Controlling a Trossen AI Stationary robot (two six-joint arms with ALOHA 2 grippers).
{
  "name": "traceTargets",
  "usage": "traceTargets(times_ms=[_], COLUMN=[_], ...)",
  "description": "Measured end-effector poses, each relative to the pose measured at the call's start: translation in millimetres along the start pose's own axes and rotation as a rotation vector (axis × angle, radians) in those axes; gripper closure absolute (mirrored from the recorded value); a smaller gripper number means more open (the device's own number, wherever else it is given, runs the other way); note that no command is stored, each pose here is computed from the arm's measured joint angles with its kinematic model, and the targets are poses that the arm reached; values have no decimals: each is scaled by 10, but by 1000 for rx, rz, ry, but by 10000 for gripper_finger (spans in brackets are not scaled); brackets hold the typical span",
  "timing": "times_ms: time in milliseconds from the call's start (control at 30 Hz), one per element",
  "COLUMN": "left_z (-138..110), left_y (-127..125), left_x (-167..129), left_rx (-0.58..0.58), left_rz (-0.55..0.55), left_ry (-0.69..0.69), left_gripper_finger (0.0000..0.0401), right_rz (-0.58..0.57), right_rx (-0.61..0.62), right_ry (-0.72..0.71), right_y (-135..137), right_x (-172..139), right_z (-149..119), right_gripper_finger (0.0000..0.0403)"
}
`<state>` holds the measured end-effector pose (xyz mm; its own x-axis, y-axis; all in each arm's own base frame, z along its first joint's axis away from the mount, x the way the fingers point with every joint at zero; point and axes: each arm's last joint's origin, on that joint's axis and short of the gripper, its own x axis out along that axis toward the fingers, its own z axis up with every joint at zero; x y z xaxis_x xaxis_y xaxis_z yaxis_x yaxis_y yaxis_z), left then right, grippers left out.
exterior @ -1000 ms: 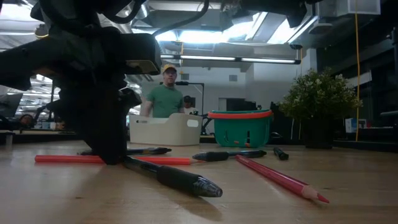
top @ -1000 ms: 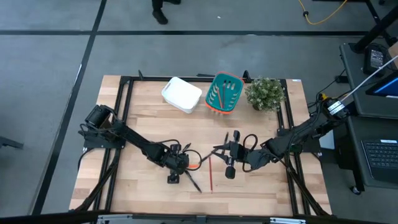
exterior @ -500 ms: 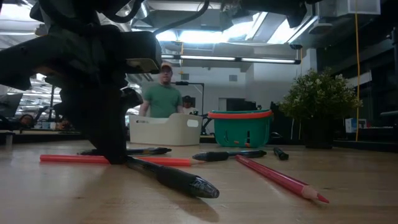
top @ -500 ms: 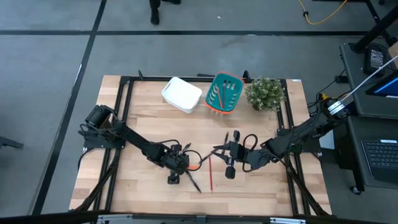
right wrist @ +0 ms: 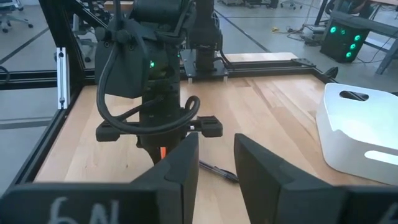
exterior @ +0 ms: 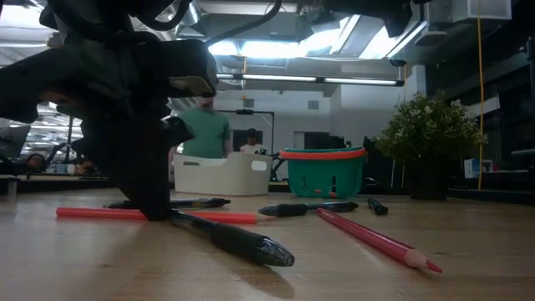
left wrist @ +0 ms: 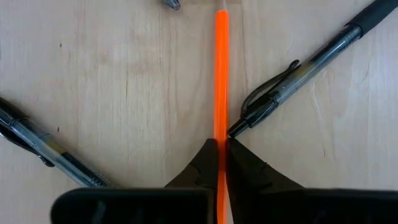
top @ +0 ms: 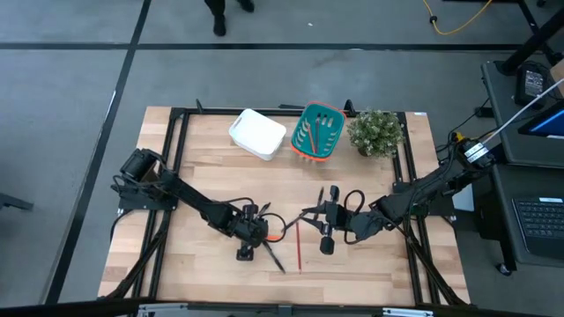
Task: Sort pens & pencils
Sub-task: Put the orange pencil into the green basket
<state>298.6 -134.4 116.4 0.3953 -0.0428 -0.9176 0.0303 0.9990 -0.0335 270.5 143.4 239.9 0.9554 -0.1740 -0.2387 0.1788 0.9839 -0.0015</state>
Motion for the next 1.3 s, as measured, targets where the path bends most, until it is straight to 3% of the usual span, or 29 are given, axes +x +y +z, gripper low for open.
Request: traceTargets(times_ms=[367,900,1133,1300], left_z=[22,29,25,1], left_y=[-15,-9,-24,9], left_x=[-253,-275,-279,-277], left_rx=[60,58,35,33], left_rz=[-31,-17,-27,53], left_ry=[-46,-48,-45,-36], left_gripper_finger=[399,401,376,344], right_rz=[-2,-4,-4,-4], right_rx=[1,14,15,15], right_ry=[6,13,13,13], right_y=[-2,-4,-4,-4], right_x=[1,2,2,2], right_z=[-7,-16,-16,-16], right_gripper_finger=[299,298,298,298])
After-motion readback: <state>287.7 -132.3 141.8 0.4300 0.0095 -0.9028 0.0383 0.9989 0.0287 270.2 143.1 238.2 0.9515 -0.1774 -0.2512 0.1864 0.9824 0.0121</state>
